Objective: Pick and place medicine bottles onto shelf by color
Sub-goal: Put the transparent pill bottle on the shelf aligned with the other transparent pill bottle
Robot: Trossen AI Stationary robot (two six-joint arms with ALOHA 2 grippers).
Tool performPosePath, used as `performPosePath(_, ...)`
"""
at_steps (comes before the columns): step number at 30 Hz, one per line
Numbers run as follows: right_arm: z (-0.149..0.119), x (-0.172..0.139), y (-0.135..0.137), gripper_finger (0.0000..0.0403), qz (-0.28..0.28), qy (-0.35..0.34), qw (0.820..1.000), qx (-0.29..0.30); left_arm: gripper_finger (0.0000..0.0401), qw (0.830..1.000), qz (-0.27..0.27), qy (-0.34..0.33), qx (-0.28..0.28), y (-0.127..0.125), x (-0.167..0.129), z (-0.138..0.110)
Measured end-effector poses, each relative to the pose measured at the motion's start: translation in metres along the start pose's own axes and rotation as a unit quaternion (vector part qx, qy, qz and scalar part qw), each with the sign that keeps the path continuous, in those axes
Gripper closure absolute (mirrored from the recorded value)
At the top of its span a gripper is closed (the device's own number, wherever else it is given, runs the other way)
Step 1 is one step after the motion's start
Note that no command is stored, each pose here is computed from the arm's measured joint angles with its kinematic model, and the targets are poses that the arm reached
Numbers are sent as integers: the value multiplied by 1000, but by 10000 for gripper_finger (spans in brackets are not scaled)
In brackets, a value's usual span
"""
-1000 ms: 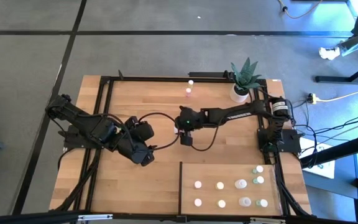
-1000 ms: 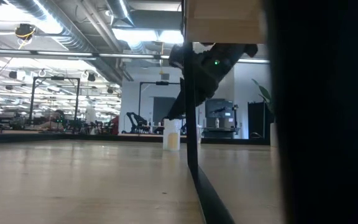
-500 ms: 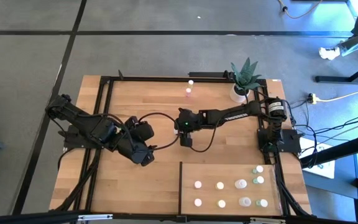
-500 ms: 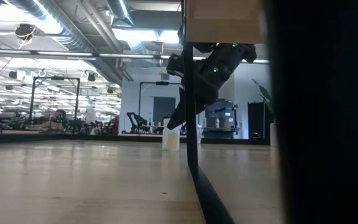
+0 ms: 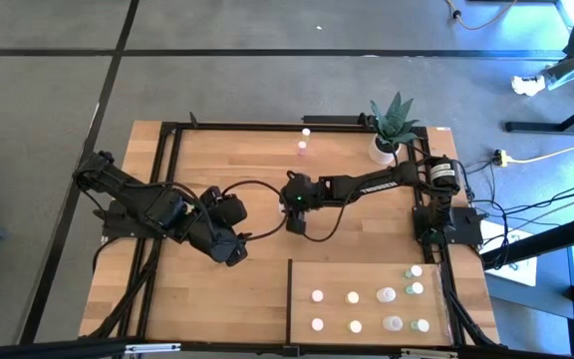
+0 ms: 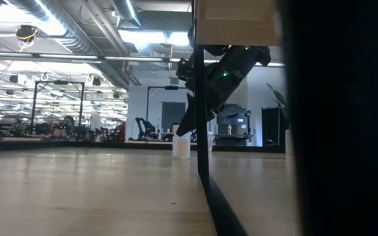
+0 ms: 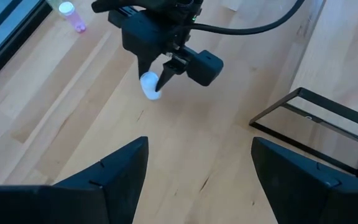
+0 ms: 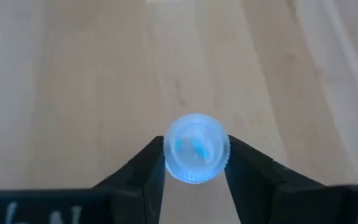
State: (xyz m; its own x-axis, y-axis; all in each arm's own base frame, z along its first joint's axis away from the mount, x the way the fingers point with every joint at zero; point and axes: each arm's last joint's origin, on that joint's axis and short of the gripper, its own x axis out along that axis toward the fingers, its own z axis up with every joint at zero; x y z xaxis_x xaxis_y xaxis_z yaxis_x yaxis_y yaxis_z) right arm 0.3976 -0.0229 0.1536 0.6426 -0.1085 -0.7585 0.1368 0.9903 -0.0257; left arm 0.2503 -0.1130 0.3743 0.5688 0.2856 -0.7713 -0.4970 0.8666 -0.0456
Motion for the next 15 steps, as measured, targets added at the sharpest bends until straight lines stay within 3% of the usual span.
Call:
performPosePath(4,0,0,-1,239,-18,-1,1000,1,122,1000,0,0,0,0,0,0)
performPosePath(9,2,-7,0,254,-3,16,1000,23,122,1000,-1,2,0,0,0,0)
performPosePath(15,22,-42,5,262,15,21,999,22,122,1000,-3,3,0,0,0,0)
